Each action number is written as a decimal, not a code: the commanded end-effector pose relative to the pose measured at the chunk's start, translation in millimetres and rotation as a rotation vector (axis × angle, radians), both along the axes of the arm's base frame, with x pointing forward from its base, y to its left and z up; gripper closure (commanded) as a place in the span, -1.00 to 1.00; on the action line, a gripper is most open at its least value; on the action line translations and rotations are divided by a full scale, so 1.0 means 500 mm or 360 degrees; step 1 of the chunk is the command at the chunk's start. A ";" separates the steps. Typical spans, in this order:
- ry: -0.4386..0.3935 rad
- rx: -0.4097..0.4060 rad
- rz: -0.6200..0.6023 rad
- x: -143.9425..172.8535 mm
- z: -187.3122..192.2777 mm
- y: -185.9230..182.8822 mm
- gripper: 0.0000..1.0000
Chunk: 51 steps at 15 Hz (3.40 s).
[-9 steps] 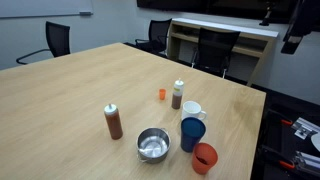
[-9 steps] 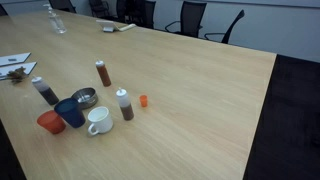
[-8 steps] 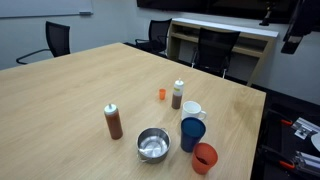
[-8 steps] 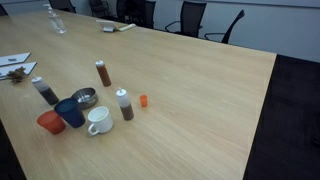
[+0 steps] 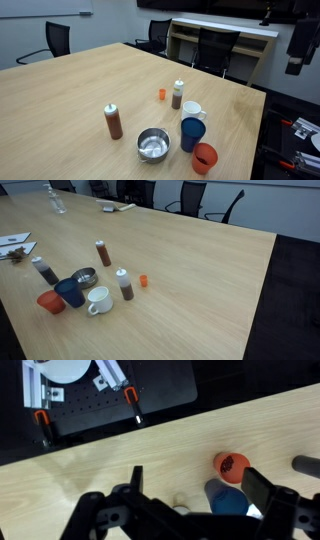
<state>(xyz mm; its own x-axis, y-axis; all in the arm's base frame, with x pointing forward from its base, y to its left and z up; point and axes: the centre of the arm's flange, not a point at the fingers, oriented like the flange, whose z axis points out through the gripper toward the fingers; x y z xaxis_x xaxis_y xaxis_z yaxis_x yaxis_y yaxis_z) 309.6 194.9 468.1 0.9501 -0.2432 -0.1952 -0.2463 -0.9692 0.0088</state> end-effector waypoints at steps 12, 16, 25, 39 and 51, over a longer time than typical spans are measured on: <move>0.0229 0.0194 -0.0633 0.004 -0.084 -0.023 -1.00; 0.0362 0.0390 -0.0907 0.051 -0.166 -0.088 -1.00; 0.0644 0.0551 -0.1255 0.022 -0.279 -0.141 -1.00; 0.0797 0.1398 -0.1595 0.022 -0.427 -0.177 -1.00; 0.0882 0.1551 -0.1805 0.049 -0.512 -0.173 -1.00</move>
